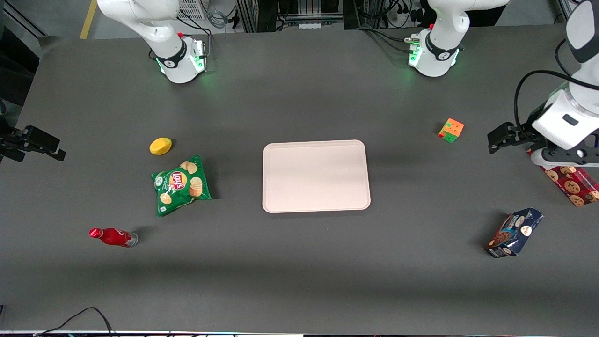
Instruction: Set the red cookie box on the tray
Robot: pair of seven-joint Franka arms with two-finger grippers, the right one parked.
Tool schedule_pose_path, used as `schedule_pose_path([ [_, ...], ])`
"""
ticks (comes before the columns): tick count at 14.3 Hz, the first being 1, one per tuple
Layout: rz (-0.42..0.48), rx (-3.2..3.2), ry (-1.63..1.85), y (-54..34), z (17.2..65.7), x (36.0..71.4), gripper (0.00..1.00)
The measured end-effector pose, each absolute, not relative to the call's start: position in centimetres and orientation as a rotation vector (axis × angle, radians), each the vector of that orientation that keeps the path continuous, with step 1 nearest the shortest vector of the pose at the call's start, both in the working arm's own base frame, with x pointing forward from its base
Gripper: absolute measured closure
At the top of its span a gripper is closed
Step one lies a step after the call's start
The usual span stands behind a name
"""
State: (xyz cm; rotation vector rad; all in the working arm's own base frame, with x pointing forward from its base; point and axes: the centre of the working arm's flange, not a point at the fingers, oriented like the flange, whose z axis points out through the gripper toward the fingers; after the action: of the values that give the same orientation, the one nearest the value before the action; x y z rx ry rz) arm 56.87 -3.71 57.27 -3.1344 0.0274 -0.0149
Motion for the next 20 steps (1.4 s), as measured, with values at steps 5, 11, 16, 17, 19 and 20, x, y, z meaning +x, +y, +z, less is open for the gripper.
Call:
schedule_pose_path([
  [5,0.063,-3.128,-0.11,1.6,54.8,57.9,0.0],
  [11,0.111,-3.103,-0.171,8.0,53.5,57.7,0.0],
  [16,0.187,-3.05,-0.161,15.0,52.3,56.4,0.0],
  [17,0.19,-3.052,-0.136,17.7,52.0,55.8,0.0],
  [19,0.179,-3.052,-0.078,22.6,50.7,54.7,0.0],
  [20,0.167,-3.049,-0.06,24.8,49.7,54.1,0.0],
])
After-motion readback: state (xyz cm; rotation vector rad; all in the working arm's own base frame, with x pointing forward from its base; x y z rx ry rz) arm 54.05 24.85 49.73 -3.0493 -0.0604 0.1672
